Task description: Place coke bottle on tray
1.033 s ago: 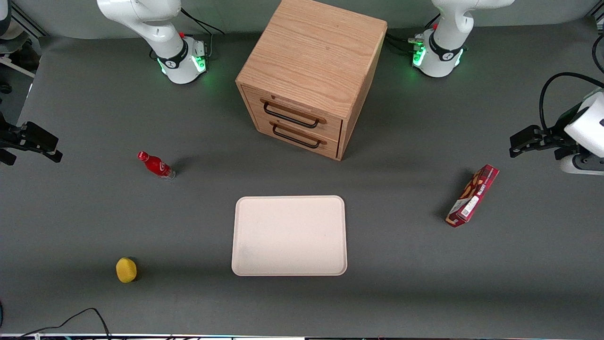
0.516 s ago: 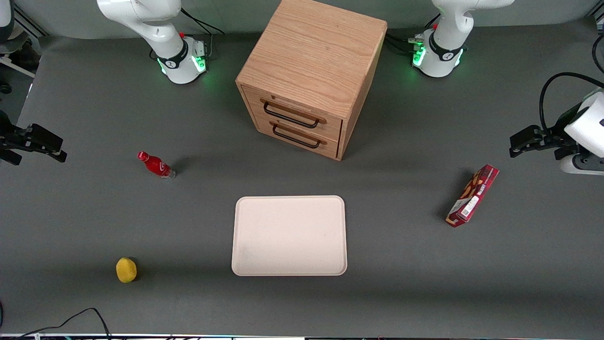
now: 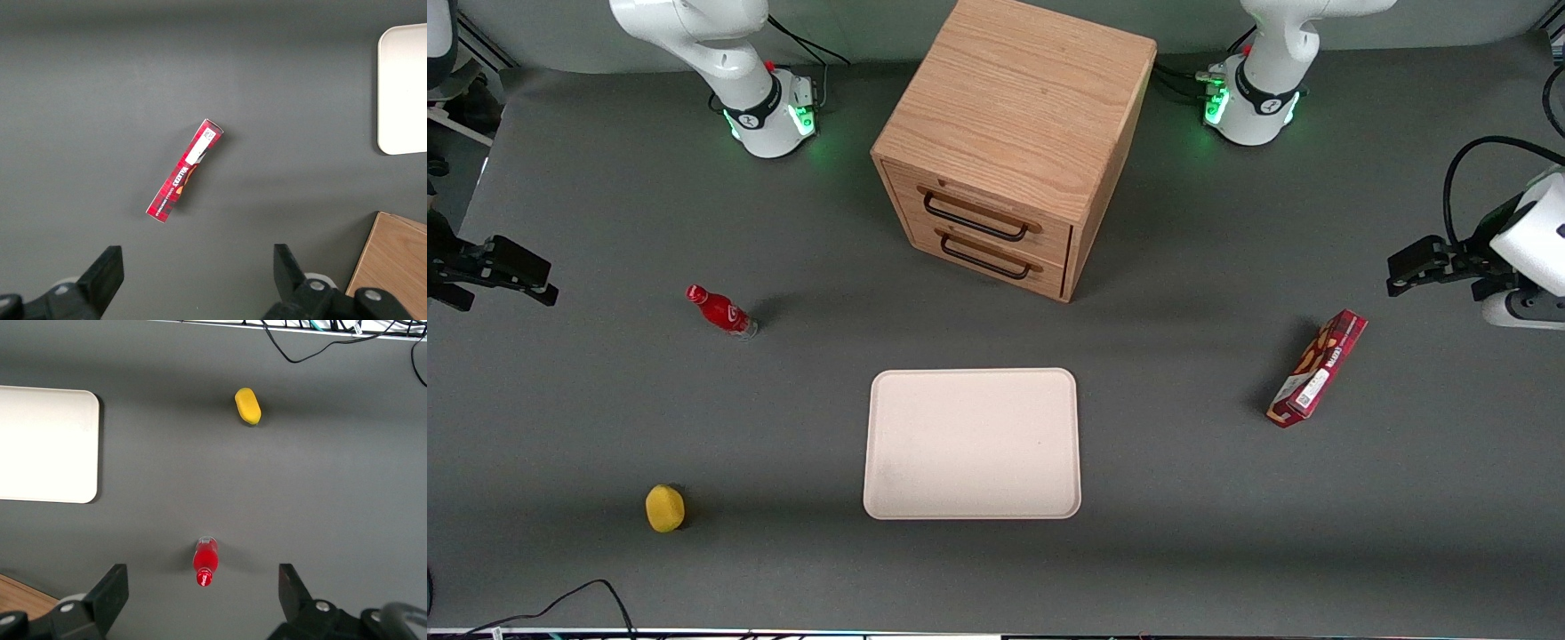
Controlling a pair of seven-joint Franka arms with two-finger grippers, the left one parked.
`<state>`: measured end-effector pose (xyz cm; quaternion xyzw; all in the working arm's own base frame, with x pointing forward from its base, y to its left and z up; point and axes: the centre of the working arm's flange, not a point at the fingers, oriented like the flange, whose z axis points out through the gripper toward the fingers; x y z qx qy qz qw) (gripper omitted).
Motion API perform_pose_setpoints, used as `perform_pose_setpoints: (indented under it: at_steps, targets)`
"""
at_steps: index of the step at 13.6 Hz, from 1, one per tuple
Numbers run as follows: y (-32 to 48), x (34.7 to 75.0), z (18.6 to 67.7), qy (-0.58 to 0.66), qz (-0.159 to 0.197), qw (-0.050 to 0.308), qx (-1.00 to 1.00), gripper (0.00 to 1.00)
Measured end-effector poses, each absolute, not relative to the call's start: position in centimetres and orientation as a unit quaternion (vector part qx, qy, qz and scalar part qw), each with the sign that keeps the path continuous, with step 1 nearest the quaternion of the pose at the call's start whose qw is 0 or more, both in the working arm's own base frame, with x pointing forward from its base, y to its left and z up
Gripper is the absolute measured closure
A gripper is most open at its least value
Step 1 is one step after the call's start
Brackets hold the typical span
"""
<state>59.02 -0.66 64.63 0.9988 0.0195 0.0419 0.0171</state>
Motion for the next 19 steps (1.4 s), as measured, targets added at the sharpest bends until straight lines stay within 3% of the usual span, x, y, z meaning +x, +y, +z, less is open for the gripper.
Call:
perform_pose_setpoints:
  at_steps: [7,11,14,19]
  targets:
    - [-0.3,59.1,63.6,0.021,0.029,0.01,0.999,0.0]
    - [0.1,59.3,57.9,0.021,-0.003,-0.009,1.0,0.0]
    - [0.1,58.7,53.7,0.02,0.006,-0.009,1.0,0.0]
    - [0.3,54.1,46.1,0.021,0.024,-0.009,0.999,0.03]
